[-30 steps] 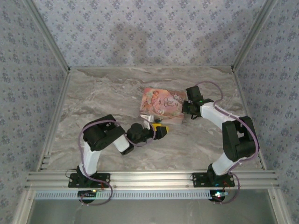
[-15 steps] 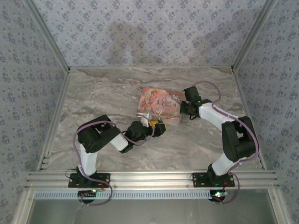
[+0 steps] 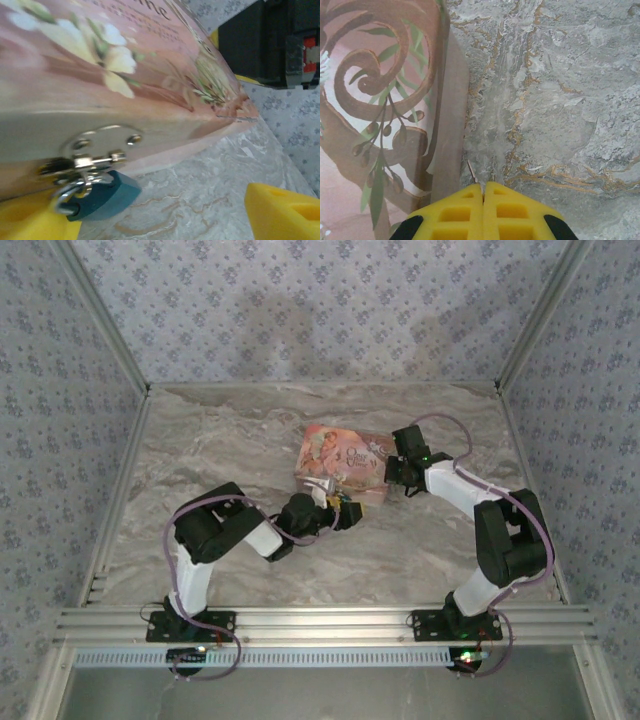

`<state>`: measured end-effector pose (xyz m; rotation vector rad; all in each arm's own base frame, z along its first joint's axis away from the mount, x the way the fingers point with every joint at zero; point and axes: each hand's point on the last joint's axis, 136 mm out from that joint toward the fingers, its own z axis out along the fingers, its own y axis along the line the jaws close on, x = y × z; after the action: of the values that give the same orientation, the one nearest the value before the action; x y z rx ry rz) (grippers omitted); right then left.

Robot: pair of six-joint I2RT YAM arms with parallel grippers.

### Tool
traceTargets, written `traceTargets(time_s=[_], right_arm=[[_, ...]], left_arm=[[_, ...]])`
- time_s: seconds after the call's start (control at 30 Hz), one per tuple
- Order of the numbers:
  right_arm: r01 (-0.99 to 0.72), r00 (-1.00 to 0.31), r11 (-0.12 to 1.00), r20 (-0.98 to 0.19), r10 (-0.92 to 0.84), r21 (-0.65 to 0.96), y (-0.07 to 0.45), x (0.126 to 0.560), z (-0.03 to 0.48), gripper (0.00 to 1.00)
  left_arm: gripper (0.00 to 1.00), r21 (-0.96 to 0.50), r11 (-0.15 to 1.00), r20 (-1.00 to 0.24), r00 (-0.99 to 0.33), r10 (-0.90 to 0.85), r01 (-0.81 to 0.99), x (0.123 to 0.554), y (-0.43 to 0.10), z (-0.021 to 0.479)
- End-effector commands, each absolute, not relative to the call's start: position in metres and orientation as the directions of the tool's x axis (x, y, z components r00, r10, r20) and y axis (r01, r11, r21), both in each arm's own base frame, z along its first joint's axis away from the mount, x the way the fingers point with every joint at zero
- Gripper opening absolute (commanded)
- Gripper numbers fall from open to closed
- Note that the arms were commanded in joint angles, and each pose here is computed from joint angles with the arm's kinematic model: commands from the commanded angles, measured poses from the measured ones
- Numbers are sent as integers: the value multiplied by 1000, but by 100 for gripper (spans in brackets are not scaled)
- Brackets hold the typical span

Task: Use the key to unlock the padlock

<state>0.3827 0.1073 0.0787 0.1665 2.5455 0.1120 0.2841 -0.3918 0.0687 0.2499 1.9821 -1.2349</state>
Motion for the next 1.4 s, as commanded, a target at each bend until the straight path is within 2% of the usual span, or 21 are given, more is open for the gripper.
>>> traceTargets(time_s=[0.0, 0.27, 0.6, 1.1, 1.23, 1.3, 1.37], right_arm=[[76, -817, 986, -557, 148, 150, 119, 382, 85, 0], [73, -817, 987, -559, 142, 144, 118, 380, 87, 0], [73, -816, 987, -561, 140, 141, 118, 380, 89, 0], [69, -815, 988, -563, 136, 140, 120, 380, 89, 0], [69, -817, 988, -560, 137, 140, 120, 380, 87, 0], [70, -816, 987, -561, 138, 142, 121, 380, 87, 0], [68, -817, 987, -560, 137, 143, 122, 380, 87, 0]], left_arm=[[82, -683, 443, -709, -674, -208, 581, 277, -401, 81], [82, -712, 480, -680, -675, -287, 513, 288, -383, 72], [69, -743, 484, -632, -722, -282, 462, 287, -363, 65], [41, -782, 468, -565, -785, -254, 411, 294, -358, 57], [38, -788, 468, -554, -793, -256, 400, 296, -355, 56], [33, -789, 468, -551, -796, -252, 398, 297, -355, 55], [38, -794, 468, -541, -802, -254, 387, 299, -354, 54]])
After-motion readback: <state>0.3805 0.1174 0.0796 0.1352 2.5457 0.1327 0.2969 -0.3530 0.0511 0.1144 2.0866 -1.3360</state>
